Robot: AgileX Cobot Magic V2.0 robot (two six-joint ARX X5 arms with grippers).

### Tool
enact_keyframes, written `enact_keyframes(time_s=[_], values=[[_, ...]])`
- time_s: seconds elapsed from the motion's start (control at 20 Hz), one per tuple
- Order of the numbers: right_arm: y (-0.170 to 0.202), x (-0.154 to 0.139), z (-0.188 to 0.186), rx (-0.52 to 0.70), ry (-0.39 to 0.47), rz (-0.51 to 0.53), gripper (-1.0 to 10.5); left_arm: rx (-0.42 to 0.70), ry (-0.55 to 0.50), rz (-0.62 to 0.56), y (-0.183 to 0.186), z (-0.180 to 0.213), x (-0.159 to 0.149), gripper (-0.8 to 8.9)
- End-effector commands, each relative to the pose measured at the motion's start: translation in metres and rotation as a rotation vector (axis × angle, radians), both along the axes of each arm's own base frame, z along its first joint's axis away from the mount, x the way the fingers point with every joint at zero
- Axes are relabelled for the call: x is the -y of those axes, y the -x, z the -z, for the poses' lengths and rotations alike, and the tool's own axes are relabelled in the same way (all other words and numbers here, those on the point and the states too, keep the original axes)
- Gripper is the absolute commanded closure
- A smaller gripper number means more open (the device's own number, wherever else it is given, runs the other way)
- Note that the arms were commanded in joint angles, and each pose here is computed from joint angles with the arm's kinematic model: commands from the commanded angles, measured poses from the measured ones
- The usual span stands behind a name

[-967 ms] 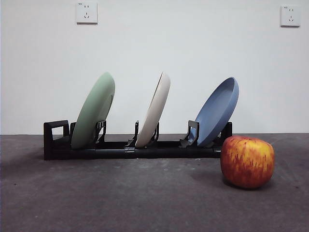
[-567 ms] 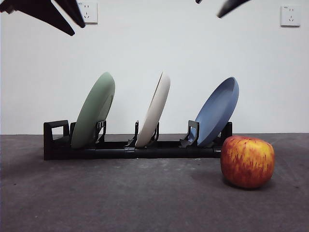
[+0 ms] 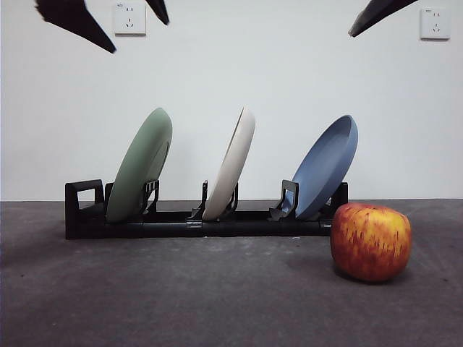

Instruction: Take the green plate from the plate rack,put the plate on the table,take the apple from the table,put the apple in the plate

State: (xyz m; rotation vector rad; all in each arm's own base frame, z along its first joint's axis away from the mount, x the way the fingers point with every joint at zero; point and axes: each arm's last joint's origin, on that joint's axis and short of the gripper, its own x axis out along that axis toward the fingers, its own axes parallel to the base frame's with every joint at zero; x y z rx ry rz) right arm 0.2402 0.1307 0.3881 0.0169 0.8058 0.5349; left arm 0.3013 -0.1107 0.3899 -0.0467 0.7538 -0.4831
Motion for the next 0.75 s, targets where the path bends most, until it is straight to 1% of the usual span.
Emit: enact_keyframes(time_s=[0.05, 0.25, 0.45, 0.75], values=[[-0.001, -0.001, 0.000, 0.003, 0.007, -0.002, 2.5, -0.034, -0.049, -0.006, -0.025, -0.002, 0.008, 2.80], [0.001, 0.000, 0.002, -0.016, 0.020, 0.000, 2.5, -0.093, -0.132, -0.060, -0.059, 0.007, 0.017, 2.84], [0.001, 0.000, 0.002, -0.024, 0.024, 0.000, 2.5, -0.147, -0.152, -0.069, -0.080, 0.031, 0.019, 2.84], [0.002, 0.001, 0.004, -0.041, 0.033, 0.000, 2.5, -0.222, -0.178, -0.067, -0.097, 0.061, 0.024, 2.93]])
